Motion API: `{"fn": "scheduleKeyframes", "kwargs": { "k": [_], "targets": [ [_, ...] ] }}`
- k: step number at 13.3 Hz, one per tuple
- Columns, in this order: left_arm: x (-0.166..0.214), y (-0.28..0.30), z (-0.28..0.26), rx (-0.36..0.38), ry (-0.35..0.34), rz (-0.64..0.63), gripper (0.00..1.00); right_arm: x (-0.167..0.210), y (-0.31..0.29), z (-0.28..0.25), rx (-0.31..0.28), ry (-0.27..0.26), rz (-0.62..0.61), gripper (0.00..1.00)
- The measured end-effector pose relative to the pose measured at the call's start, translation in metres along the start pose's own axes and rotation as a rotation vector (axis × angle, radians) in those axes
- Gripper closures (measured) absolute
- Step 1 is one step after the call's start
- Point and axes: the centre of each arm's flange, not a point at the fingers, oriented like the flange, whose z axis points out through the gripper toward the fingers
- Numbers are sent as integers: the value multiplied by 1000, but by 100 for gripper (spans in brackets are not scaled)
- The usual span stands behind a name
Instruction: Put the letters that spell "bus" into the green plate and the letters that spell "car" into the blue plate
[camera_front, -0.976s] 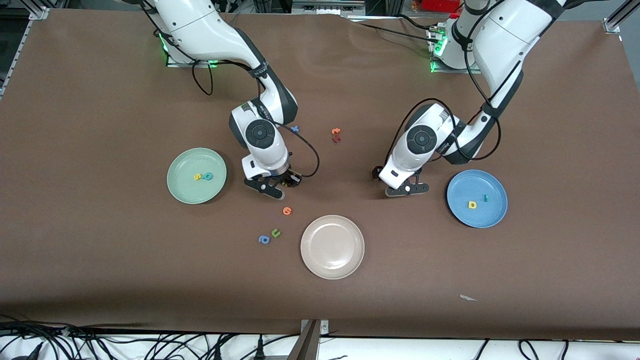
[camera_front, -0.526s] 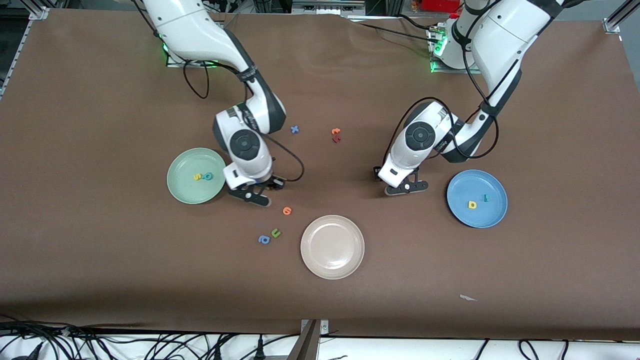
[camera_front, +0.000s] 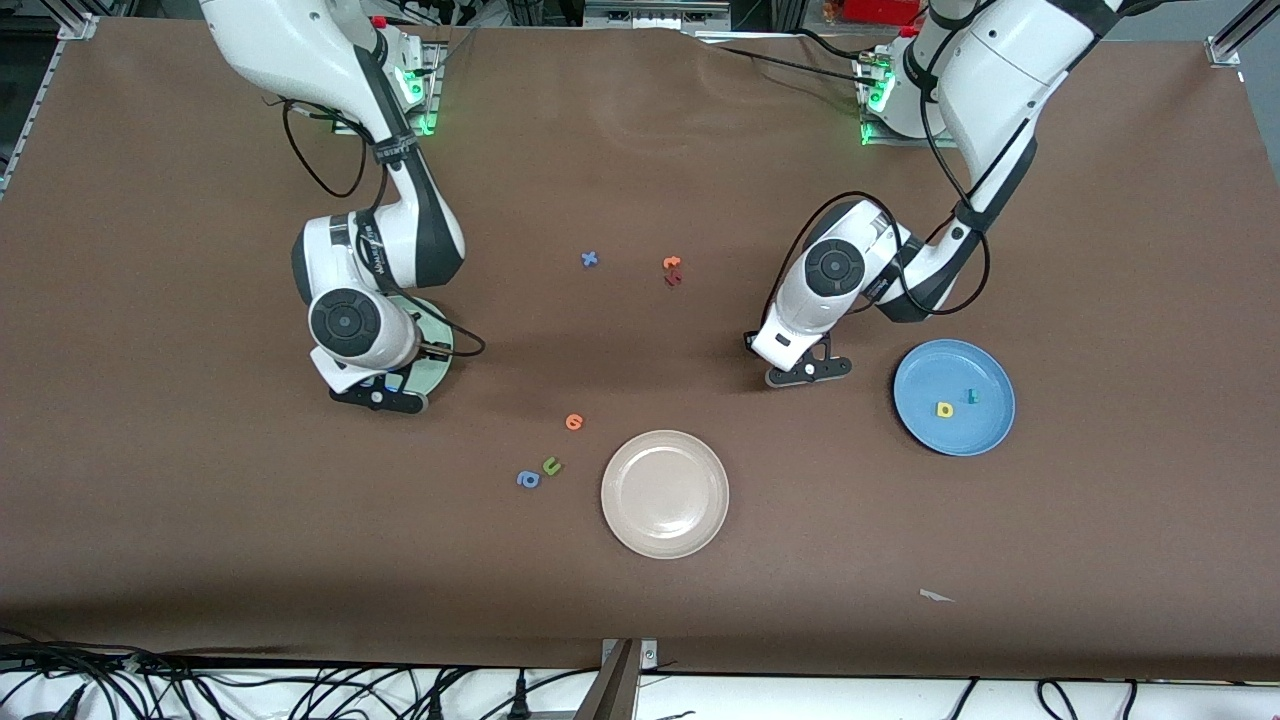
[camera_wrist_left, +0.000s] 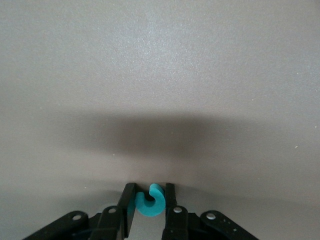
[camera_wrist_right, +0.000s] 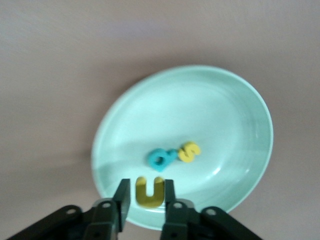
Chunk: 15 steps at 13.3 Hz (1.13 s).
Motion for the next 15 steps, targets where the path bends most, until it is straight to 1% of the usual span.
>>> {"fn": "scheduleKeyframes", "kwargs": {
  "k": [2,3,5,6,8,9,11,12,13,14,15],
  "targets": [
    [2,-1,0,1,2,-1,72,-5,10,10,-3,-13,7,37],
    [5,-4,-1,6,6,-1,72,-6,11,-1,10,0,6,25],
    [24,-21,-9,55,-6,26,72,-8,12,-36,47,38,3,2],
    [43,-37,-20,88,-25,59,72,-7,15,-57,65,58,4,0],
    [83,-76,-53,152,-80,143,72,-2,26,-104,91,90,12,0],
    [100,-97,-69,172,-110,194,72,0,32,-132,100,101,19,0],
    [127,-144,-86,191,-153,294,72,-5,44,-184,105,90,22,0],
    [138,-171,-84,197,-169,342,72,-10,49,-209,110,91,21,0],
    [147,-194,-78,200,-185,380,72,-15,55,-234,123,107,16,0],
    [154,-206,-72,196,-196,399,67,-22,63,-257,142,131,10,0],
    [159,-210,-67,190,-196,400,57,-29,77,-278,167,154,-3,0]
  ]
}}
